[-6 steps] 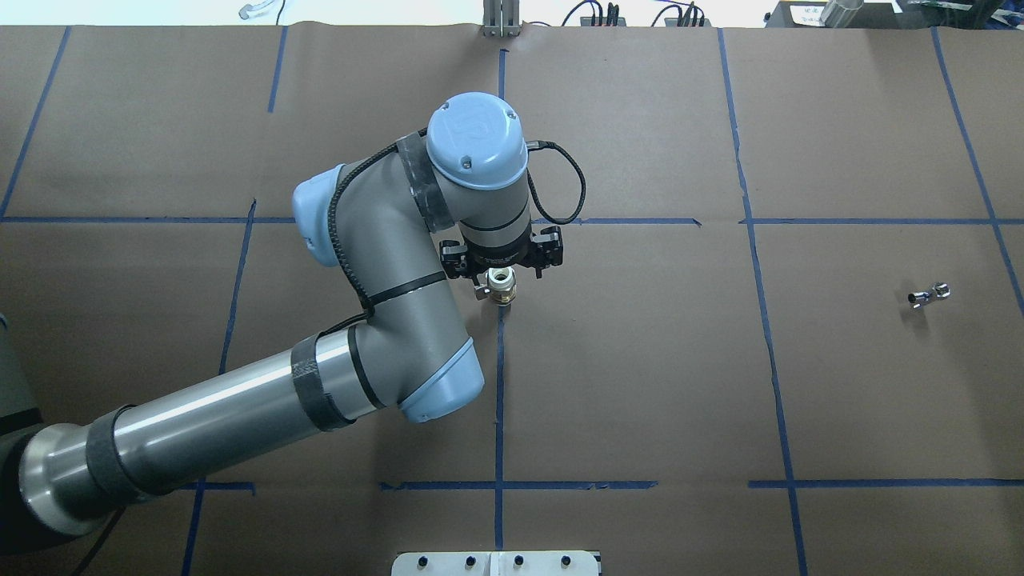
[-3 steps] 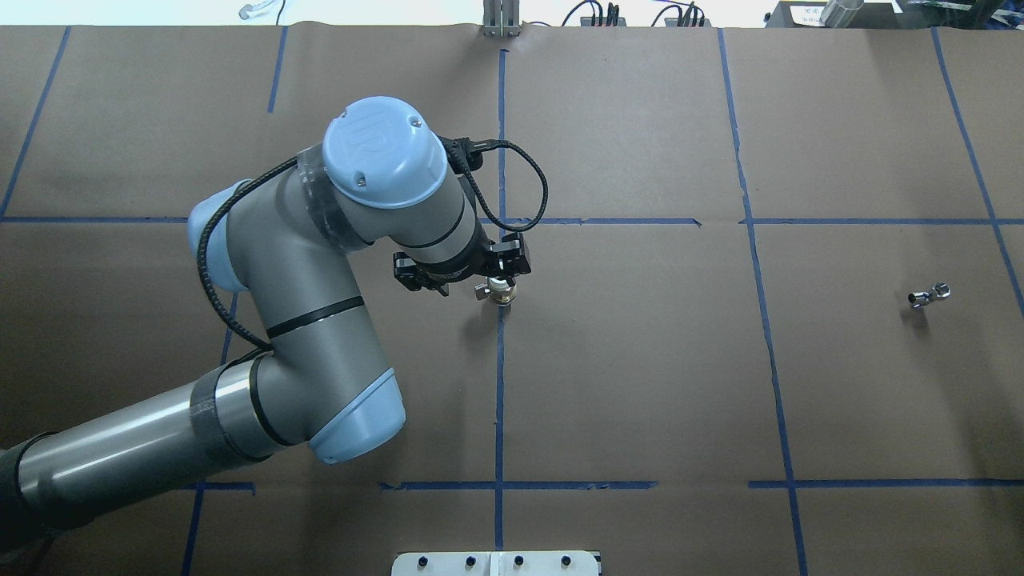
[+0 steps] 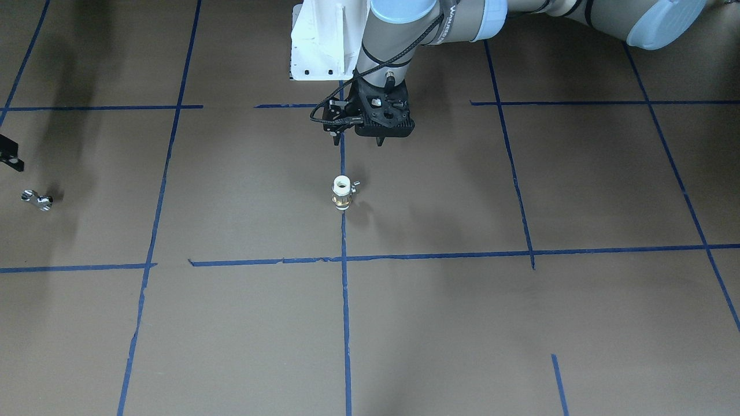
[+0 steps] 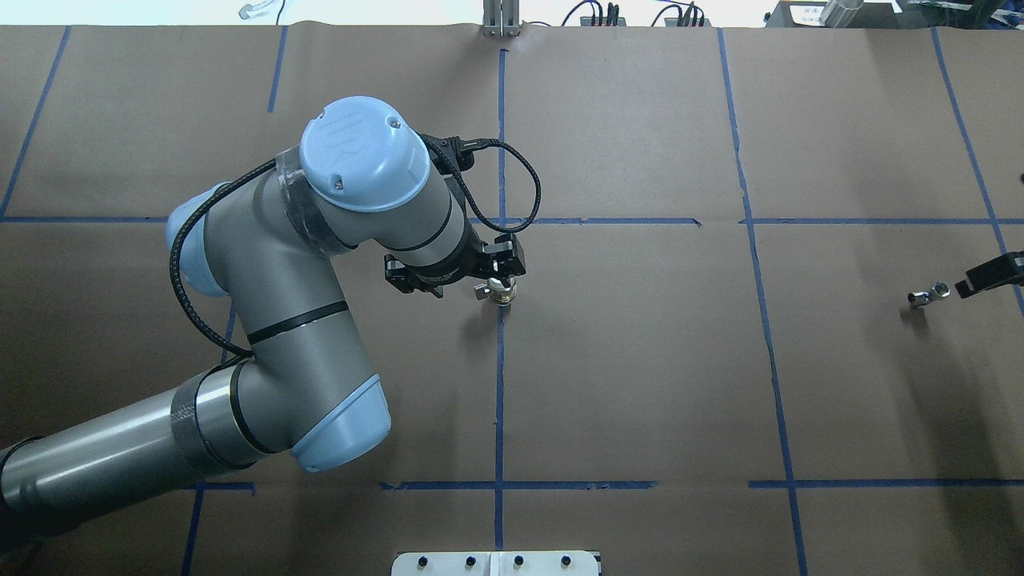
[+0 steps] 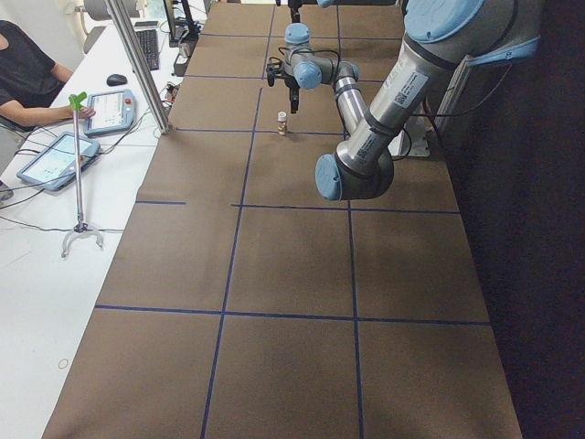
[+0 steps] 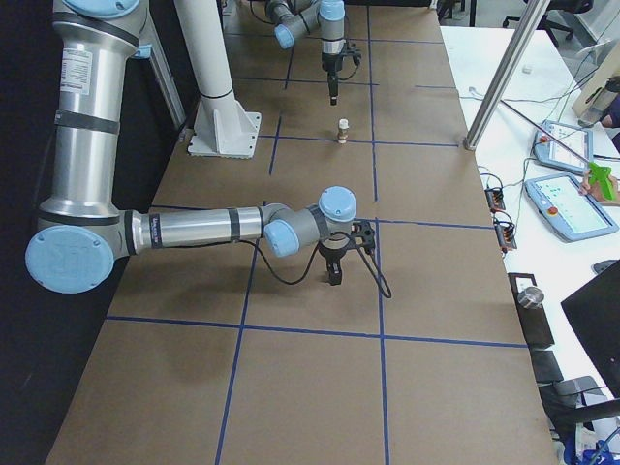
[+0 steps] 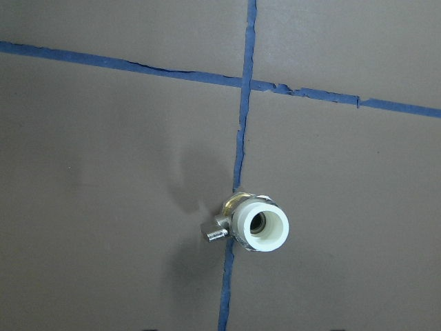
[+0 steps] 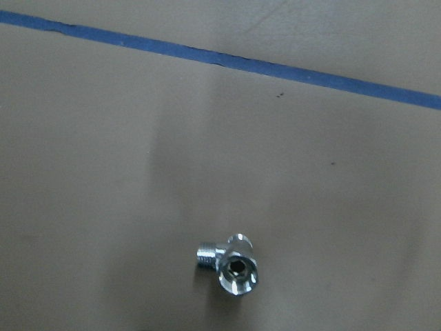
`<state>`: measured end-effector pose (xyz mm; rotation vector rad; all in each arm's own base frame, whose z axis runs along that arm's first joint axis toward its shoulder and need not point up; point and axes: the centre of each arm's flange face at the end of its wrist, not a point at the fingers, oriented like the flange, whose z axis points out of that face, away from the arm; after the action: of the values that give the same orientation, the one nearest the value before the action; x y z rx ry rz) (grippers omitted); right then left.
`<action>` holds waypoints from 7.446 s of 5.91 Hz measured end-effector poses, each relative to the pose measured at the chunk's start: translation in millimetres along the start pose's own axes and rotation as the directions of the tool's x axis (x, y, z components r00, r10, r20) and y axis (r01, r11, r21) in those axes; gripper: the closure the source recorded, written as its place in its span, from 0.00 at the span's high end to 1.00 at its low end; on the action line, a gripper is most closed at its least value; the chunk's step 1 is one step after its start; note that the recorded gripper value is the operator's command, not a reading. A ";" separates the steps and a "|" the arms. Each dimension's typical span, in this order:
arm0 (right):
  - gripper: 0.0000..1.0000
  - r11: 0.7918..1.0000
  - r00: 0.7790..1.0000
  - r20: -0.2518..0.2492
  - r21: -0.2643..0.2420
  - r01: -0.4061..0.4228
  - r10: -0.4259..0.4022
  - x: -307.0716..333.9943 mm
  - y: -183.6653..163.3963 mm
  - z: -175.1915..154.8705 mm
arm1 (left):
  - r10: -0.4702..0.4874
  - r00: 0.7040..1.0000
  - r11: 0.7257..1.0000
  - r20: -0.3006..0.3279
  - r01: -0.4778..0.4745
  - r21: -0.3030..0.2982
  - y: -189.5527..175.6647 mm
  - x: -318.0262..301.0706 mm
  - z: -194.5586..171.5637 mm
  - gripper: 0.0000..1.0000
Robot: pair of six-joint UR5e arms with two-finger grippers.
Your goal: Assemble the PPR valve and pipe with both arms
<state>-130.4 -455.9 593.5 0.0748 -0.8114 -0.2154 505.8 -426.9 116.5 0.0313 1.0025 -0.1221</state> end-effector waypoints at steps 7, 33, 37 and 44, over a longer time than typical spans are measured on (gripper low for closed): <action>0.91 0.864 0.863 -0.047 -0.066 0.500 -0.503 -12.6 -7.7 35.8 | 0.003 1.000 1.000 -0.010 -0.003 0.005 0.7 -2.5 -4.2 0.88; 0.00 0.825 0.825 0.074 0.030 -0.564 0.560 -620.6 -126.1 -49.4 | 0.083 0.995 0.997 0.048 -0.083 -0.001 23.7 -183.3 19.2 0.92; 0.00 0.808 0.808 0.041 0.032 -0.589 0.588 -629.6 -142.7 -35.8 | 0.082 0.995 0.997 0.047 -0.082 -0.001 24.1 -183.2 19.5 0.92; 0.40 0.812 0.813 0.019 0.039 -0.582 0.582 -619.2 -154.9 -21.5 | 0.080 0.996 0.997 0.042 -0.081 0.002 24.2 -179.2 17.5 0.93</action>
<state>-553.5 -471.5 115.4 -0.1375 -0.8095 0.3889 428.0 -388.6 276.1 0.0718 0.9582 -0.0505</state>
